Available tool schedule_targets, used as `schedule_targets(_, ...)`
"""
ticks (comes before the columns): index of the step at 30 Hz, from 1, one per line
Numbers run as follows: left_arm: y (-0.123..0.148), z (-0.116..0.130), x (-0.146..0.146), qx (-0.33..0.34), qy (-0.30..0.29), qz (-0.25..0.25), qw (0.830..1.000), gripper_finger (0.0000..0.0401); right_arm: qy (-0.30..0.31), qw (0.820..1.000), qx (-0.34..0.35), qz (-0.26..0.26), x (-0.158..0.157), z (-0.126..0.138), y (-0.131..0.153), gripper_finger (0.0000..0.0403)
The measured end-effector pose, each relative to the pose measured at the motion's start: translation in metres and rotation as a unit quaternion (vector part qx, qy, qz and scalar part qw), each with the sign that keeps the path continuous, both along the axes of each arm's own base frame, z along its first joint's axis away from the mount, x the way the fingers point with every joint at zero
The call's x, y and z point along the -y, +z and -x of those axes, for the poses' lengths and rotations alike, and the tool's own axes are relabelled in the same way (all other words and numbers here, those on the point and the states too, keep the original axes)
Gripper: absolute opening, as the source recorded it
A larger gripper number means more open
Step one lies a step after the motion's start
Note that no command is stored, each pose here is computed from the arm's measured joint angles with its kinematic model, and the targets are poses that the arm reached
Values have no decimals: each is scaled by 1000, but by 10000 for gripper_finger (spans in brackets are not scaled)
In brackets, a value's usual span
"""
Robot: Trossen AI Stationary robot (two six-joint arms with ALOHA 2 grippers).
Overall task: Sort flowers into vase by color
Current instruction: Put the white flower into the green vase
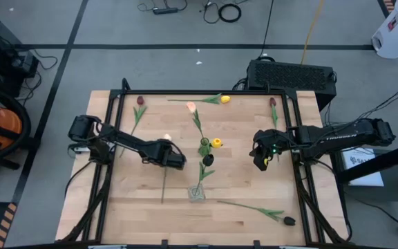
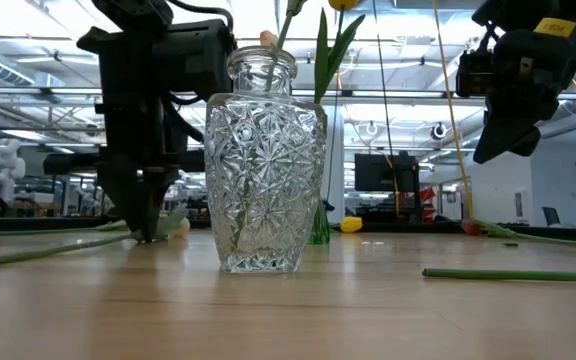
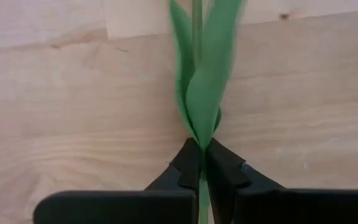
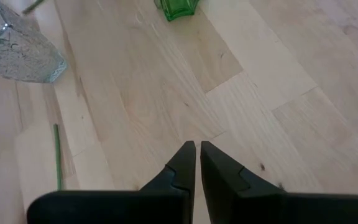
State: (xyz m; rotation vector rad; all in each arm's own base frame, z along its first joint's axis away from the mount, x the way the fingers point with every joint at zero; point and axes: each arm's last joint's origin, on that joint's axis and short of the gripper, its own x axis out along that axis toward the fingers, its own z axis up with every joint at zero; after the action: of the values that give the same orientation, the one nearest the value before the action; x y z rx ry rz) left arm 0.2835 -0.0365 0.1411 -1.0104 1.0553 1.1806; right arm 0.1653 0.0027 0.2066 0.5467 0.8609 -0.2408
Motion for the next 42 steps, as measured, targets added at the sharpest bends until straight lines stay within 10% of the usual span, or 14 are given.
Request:
schedule_targets(12, 95, 35, -6, 174, -7, -226, 958, 12, -27, 1000, 1, -14, 0, 0, 0, 18)
schedule_targets(26, 199, 56, -21, 228, -122, -525, 811, 11, -117, 992, 37, -22, 4, -5, 4, 18)
schedule_targets(35, 212, 30, -33, 309, -239, -552, 736, 11, -173, 982, 72, -28, 6, -8, 8, 18)
schedule_targets(42, 203, 33, -36, 427, -285, -602, 612, 11, -202, 974, 86, -50, 6, -10, 10, 18)
